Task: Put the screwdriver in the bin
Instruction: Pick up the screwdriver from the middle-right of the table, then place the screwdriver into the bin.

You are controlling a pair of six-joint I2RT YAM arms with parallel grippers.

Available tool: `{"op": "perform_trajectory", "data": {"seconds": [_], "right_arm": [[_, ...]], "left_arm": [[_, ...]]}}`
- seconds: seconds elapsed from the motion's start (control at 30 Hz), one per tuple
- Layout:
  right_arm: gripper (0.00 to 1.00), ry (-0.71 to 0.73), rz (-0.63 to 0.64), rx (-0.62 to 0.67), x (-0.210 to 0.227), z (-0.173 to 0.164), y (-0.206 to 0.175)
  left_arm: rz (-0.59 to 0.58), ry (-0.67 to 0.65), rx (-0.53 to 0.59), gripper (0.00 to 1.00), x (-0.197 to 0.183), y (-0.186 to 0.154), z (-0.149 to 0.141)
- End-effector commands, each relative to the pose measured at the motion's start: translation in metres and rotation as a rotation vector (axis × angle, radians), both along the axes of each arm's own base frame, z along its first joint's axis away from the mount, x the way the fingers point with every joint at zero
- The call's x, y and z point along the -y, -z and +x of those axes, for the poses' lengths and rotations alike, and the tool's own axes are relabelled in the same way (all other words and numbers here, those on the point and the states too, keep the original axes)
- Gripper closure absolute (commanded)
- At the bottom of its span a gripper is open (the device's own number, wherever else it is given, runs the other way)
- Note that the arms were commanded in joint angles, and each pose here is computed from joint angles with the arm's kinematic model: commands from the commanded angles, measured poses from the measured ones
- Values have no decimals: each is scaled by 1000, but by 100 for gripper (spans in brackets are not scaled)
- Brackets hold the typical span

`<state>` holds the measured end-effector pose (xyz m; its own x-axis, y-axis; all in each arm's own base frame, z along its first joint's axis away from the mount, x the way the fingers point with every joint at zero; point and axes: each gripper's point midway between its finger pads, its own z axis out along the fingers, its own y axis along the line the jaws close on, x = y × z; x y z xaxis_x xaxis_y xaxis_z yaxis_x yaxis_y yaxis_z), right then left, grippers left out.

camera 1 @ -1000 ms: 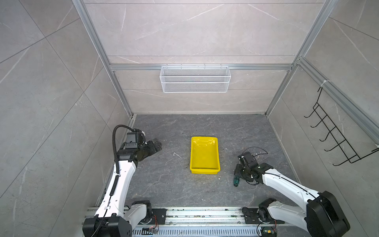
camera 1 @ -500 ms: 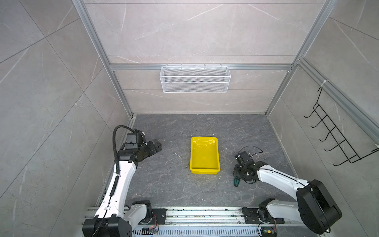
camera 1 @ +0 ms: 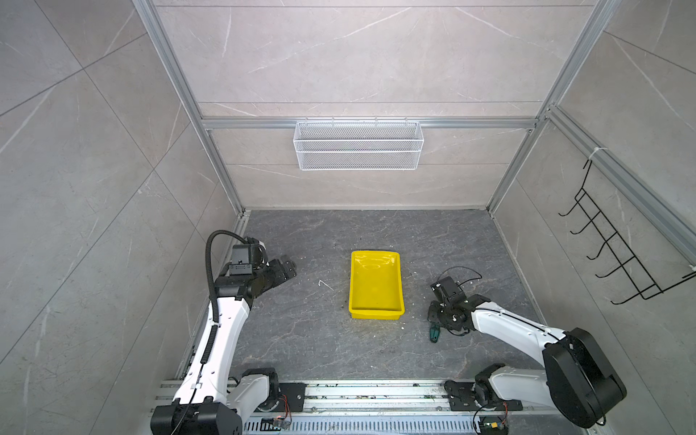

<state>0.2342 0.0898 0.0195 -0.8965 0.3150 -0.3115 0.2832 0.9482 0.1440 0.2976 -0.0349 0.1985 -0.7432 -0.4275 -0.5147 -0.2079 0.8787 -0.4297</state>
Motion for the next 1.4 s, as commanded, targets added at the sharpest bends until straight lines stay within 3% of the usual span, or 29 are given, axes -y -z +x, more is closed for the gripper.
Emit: {"op": "perform_trajectory", "data": {"seconds": [0.0,0.57,0.87,1.13,1.37], "right_arm": [[84,-26,-2,34,-2,5,-16],[89,-182,-30,137,-12,23,-112],[89,-322,-20,215,-57,54,-165],[90,-527,-57,195,-139,83,-165],[90,-628,-48,130,-193,94,-126]], "left_arm": [[-20,8,27,0,4,-8,1],[-28,15,52,0,6,-15,-1],[-24,13,57,0,5,-17,-2],[-15,13,60,0,4,-17,-2],[-7,10,58,0,3,-17,-3]]}}
